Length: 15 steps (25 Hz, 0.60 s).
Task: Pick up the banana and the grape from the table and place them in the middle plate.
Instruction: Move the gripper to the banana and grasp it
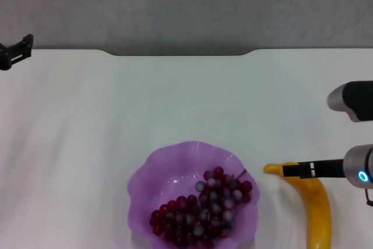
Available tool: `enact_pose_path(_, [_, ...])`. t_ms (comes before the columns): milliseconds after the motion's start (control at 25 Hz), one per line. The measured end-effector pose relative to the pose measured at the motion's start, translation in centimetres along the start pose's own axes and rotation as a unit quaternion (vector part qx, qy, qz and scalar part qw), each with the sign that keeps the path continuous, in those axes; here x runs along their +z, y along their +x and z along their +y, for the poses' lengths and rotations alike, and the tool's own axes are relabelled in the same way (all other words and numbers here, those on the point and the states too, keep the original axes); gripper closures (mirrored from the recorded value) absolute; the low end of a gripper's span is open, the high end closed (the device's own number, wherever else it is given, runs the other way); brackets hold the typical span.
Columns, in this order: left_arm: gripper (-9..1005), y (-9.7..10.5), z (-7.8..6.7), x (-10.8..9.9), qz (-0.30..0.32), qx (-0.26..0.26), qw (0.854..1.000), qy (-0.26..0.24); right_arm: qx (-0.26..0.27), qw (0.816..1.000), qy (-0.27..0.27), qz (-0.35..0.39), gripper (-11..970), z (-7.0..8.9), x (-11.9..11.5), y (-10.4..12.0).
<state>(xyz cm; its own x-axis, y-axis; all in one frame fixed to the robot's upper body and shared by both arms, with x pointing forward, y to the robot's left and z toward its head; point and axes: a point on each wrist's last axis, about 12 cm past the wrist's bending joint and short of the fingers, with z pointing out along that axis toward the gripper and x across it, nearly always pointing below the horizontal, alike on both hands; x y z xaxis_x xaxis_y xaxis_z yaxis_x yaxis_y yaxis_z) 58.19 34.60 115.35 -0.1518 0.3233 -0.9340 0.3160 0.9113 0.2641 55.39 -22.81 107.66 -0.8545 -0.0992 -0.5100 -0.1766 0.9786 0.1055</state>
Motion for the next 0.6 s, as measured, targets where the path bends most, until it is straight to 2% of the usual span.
enact_pose_path(320, [140,0.0,0.07,0.0,0.0,0.0,1.0,-0.002,-0.013,1.0,-0.012,0.025,109,0.88,0.97,0.48])
enact_pose_path(600, [139,0.07,0.12,-0.02,0.001,0.0,1.0,-0.002,-0.012,0.999,-0.009,0.031,108,0.64,1.01,0.71])
